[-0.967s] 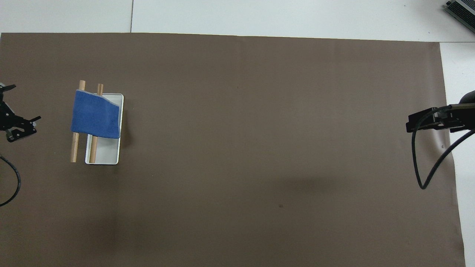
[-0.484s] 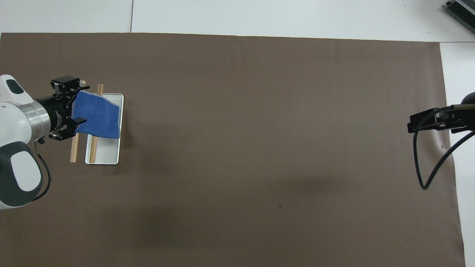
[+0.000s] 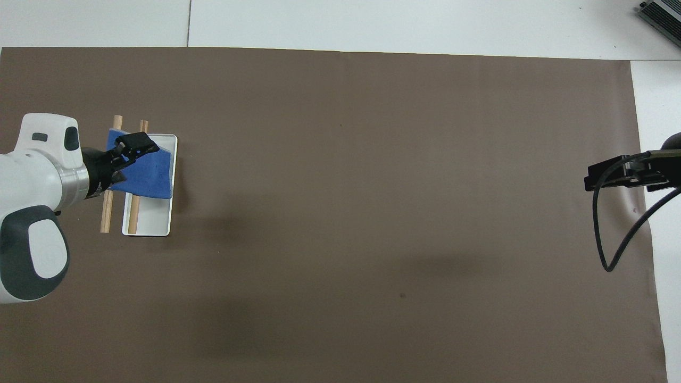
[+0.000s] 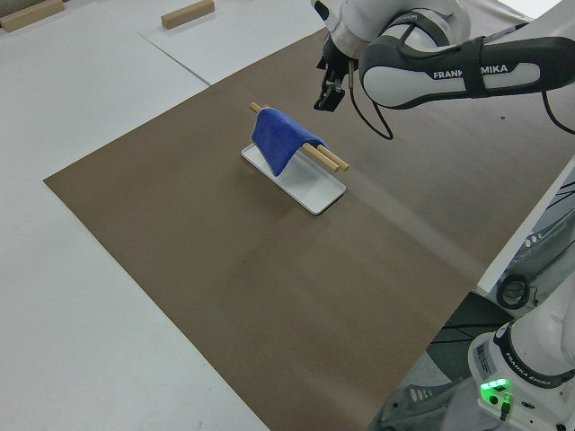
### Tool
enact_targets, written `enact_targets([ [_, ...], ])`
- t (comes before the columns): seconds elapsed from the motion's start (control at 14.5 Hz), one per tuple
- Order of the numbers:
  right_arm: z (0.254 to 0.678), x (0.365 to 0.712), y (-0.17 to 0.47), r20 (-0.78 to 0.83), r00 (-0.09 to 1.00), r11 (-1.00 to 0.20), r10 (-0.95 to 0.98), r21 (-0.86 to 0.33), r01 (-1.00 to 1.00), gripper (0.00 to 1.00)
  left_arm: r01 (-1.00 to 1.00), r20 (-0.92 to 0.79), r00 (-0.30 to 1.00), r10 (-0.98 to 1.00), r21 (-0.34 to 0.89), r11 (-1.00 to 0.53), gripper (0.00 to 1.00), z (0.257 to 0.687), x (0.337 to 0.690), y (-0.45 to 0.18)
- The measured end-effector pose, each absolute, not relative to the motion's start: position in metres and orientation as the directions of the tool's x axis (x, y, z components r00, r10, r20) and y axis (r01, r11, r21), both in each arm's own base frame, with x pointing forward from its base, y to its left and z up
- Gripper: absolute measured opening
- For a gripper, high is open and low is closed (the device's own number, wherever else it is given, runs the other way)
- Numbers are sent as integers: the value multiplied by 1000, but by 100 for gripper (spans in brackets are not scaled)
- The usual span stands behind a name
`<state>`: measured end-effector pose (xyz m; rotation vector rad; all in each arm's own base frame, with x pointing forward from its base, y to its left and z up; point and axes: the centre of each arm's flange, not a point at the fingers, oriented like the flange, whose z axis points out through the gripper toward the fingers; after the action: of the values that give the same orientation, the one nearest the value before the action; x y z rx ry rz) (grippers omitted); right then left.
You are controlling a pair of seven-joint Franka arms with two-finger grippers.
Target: Right arm passes towel to left arm to hang
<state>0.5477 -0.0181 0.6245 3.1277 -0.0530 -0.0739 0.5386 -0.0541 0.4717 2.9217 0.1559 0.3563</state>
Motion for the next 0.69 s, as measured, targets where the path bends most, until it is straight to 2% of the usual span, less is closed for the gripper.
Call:
enact_targets([
  [0.14,624,548,-18,-48,998,-999,-34,13,-33,100,-77,216,975,-49,120,-990,100,484,540,-46],
  [0.35,624,548,-18,-49,998,-999,-34,13,-34,100,-173,179,969,-170,-1,-985,100,522,544,-40],
  [0.69,623,548,-18,-50,998,-999,-35,13,-34,100,-197,139,970,-198,-17,-980,100,607,545,-41],
])
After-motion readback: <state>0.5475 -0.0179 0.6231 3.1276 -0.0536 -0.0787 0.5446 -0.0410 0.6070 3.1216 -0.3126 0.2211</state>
